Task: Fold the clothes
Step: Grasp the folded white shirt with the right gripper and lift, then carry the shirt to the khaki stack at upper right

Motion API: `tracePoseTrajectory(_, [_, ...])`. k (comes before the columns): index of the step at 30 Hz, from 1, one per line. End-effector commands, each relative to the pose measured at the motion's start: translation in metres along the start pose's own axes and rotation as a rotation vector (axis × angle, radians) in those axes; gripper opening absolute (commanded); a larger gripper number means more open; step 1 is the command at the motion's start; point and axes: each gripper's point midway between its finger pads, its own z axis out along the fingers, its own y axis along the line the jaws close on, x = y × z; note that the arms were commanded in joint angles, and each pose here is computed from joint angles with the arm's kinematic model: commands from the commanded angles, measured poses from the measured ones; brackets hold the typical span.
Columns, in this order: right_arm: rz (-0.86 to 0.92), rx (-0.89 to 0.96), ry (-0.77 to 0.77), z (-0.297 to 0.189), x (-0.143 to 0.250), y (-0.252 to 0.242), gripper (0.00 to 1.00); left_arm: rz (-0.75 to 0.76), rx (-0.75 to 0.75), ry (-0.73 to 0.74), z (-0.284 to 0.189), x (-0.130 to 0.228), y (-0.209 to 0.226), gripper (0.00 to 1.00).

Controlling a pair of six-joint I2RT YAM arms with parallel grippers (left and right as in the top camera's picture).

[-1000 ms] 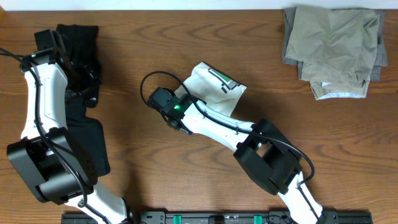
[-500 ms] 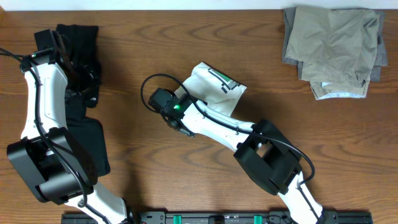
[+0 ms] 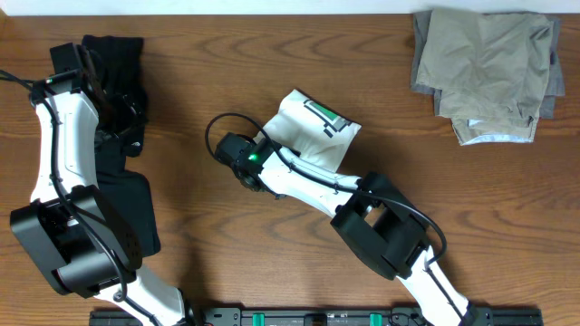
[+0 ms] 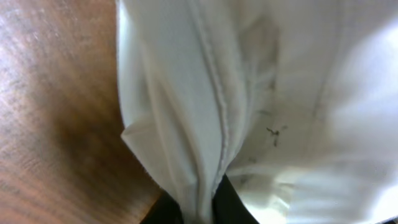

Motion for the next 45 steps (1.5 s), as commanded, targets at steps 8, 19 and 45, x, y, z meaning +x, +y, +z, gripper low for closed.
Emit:
tracePoseTrajectory(8, [0.166,0.032,-0.082,-0.030,-0.025,-0.035,0.01,-0.001,-0.012,0.013,0.005,0.002,0.002,0.88])
tracePoseTrajectory(19, [0.389,0.216,-0.189,-0.102,-0.020,-0.180,0.01,0.000,-0.013,0.016,0.007,0.002,0.002,0.88])
tracePoseTrajectory(45, [0.976,0.568,0.002,-0.117,0.189,-0.416,0.01,-0.021,-0.008,-0.001,0.008,-0.002,0.000,0.88])
